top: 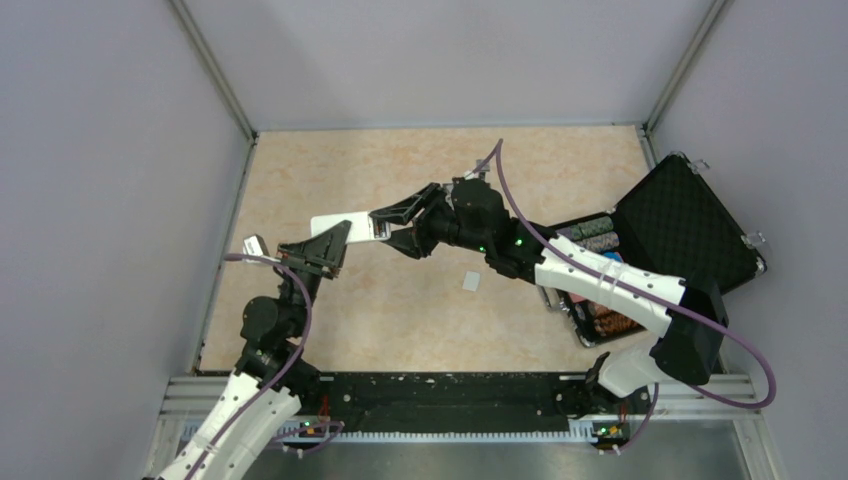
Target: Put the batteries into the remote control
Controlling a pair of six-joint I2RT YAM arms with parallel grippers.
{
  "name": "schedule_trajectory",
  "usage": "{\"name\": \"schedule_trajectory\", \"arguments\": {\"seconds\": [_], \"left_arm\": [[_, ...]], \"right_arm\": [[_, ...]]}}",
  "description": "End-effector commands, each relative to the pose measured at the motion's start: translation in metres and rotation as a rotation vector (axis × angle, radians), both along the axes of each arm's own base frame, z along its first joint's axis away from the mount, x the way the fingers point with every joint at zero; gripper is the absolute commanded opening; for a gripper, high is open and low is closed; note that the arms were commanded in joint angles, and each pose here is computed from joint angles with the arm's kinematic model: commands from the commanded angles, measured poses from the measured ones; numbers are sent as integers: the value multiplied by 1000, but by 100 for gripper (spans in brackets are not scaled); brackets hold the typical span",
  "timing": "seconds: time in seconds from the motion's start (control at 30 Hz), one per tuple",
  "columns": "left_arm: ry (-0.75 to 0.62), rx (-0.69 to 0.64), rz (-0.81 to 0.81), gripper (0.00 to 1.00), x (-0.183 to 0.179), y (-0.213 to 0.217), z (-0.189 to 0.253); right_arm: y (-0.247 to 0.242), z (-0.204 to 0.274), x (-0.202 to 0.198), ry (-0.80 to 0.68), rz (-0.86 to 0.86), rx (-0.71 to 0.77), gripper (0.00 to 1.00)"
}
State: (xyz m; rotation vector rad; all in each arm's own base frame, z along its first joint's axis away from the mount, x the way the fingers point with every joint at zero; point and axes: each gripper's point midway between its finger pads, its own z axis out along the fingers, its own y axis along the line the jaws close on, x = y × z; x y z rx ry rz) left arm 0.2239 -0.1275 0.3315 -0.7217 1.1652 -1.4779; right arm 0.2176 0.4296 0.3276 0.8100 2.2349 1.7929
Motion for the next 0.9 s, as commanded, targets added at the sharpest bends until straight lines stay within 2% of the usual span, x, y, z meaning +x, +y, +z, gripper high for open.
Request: {"name": "schedule_trajectory", "arguments": {"seconds": [0.0,0.17,0.3,0.57,0.77,0.87], "left_arm": [[-139,-72,-17,0,-20,7,53],[-218,-102,-35,0,-30,8,61],[-209,-132,-51,0,-30,8,60],[-185,-84,-58,0,-32,4,67],[-172,-121,-26,0,-33,14,74],[-139,-158,10,0,-31,23,77]], "right_arm": [[2,-6,2,-44,4,-53,15],[3,-13,0,-33,19,-68,14],[5,-18,-1,-31,31,-84,15],[11,-17,-4,-58,76,-98,16],[11,-15,-7,-48,88,-91,27],[11,-13,-7,-72,98,-111,29]]}}
